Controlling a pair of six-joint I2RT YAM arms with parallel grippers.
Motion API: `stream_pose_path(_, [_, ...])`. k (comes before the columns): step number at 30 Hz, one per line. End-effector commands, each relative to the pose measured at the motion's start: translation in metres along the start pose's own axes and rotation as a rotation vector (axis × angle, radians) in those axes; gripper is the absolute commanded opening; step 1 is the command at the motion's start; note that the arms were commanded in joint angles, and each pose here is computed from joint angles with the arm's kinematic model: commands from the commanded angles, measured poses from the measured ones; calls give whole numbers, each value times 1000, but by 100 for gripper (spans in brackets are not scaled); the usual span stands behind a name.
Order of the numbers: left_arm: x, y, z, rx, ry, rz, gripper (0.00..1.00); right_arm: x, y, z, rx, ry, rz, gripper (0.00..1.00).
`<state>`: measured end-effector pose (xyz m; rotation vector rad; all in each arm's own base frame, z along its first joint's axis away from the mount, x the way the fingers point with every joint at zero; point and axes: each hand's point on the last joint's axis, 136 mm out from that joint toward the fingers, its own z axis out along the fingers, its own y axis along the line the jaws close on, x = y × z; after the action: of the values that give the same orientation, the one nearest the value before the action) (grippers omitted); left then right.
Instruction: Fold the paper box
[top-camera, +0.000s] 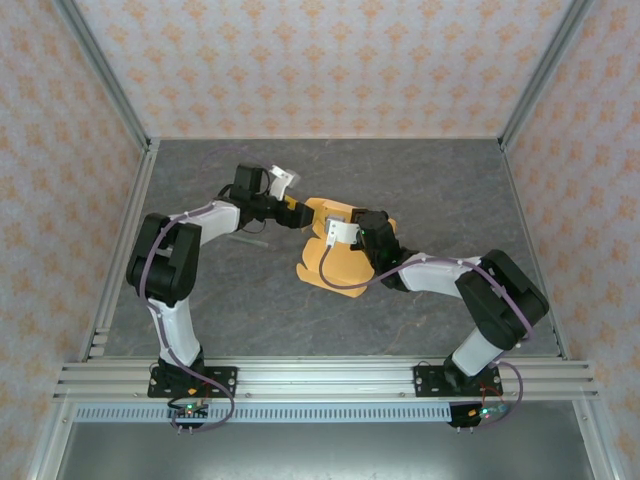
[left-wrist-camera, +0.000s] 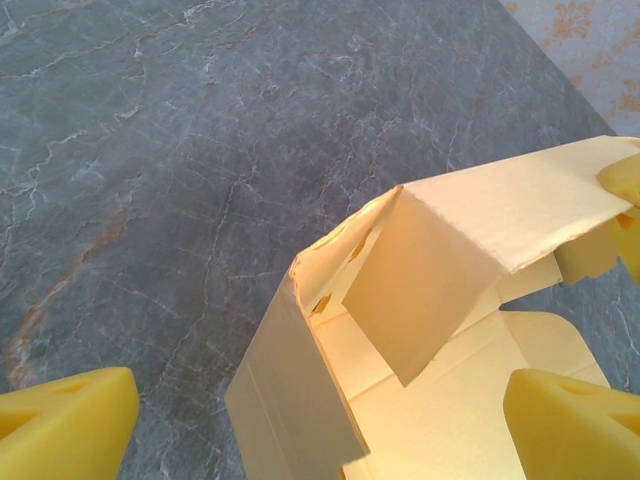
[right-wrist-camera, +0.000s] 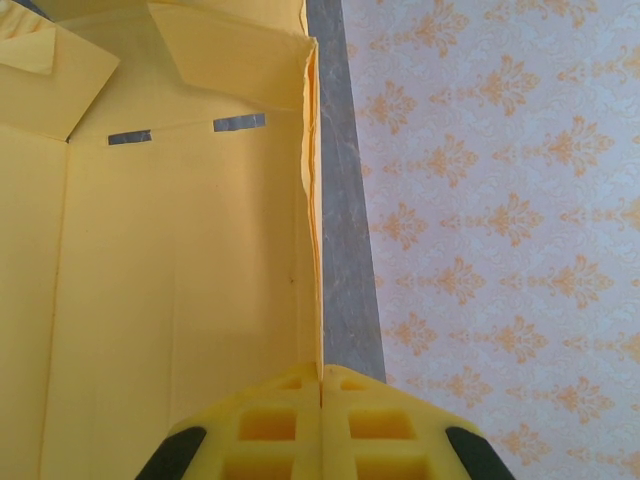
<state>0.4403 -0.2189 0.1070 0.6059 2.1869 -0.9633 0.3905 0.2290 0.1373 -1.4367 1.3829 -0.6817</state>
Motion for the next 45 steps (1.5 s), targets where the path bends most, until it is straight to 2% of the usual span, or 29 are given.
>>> stream_pose_path(1, [-6, -11, 10, 53, 7, 46, 95, -2, -11, 3, 17, 5, 4, 0])
stream_pose_path(7, [-5, -21, 19, 94, 24, 56, 91, -2, -10, 3, 14, 9, 3, 0])
stream_pose_path(24, [14, -40, 15, 165, 32, 52, 70, -3, -13, 4, 32, 3, -5, 0])
stream_pose_path(37, [7, -43, 14, 163, 23, 56, 69, -5, -13, 6, 31, 1, -4, 0])
stream_pose_path(45, [-2, -43, 11, 158, 29, 63, 64, -4, -10, 7, 25, 3, -6, 0])
